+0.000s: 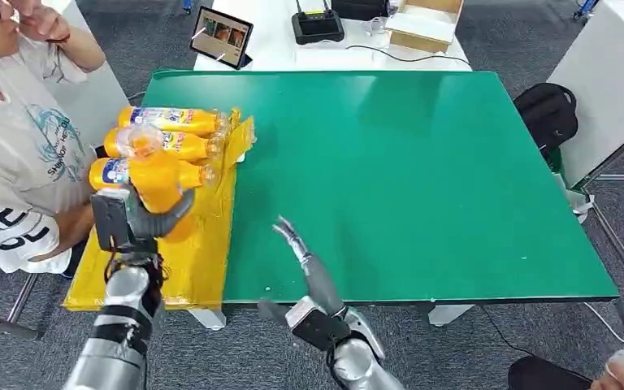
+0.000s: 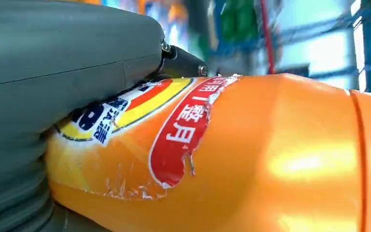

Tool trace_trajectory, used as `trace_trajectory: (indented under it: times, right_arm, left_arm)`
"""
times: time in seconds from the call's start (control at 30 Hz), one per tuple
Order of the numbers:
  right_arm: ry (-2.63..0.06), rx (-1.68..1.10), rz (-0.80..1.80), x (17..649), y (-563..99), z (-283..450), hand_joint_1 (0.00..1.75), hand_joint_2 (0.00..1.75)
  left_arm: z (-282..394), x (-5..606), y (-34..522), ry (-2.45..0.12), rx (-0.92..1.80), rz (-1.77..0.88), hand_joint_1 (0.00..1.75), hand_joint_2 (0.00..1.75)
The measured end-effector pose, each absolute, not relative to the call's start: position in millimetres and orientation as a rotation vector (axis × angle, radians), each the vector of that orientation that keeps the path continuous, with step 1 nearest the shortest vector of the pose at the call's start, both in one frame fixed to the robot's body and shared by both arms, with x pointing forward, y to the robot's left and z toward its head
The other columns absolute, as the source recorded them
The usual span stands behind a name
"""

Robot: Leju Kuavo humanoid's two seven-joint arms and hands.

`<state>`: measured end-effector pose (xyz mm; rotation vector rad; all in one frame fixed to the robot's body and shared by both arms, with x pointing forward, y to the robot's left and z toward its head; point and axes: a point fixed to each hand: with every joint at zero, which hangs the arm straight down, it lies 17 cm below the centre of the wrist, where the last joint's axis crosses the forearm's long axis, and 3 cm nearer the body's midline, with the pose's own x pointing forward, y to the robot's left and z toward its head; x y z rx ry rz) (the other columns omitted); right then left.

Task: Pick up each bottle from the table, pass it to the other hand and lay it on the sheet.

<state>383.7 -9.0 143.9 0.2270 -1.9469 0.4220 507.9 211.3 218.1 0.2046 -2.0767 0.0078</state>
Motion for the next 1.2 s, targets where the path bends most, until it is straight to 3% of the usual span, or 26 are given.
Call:
trace_trajectory:
  times: [0.07, 0.1, 0.13, 0.33, 0.73, 1.17, 1.2]
  right_arm:
    - [-1.977, 0.213, 0.390, 386, -16, 153, 0.00, 0.00]
    - [-2.026, 0.179, 0.326, 389, -30, 168, 0.00, 0.00]
    - [-2.073, 0.134, 0.259, 390, -44, 182, 0.00, 0.00]
    - [-2.156, 0.102, 0.135, 388, -66, 210, 0.00, 0.00]
    - [-2.227, 0.081, 0.049, 381, -82, 234, 0.00, 0.00]
    - [-2.195, 0.115, 0.052, 381, -75, 229, 0.00, 0.00]
    - [-2.191, 0.115, 0.053, 381, -75, 229, 0.00, 0.00]
  left_arm:
    - [223, 516, 228, -2.087, 0.293, -0.004, 1.75, 1.75]
    - [233, 522, 255, -2.109, 0.542, -0.064, 1.75, 1.75]
    - [241, 522, 270, -2.104, 0.838, -0.201, 1.75, 1.75]
    - [205, 537, 255, -1.885, 1.347, -0.941, 1.75, 1.75]
    - [97, 544, 282, -1.570, 1.246, -1.332, 1.75, 1.75]
    - [47, 542, 288, -1.440, 0.966, -1.325, 1.75, 1.75]
    - [46, 543, 288, -1.435, 0.959, -1.323, 1.66, 1.75]
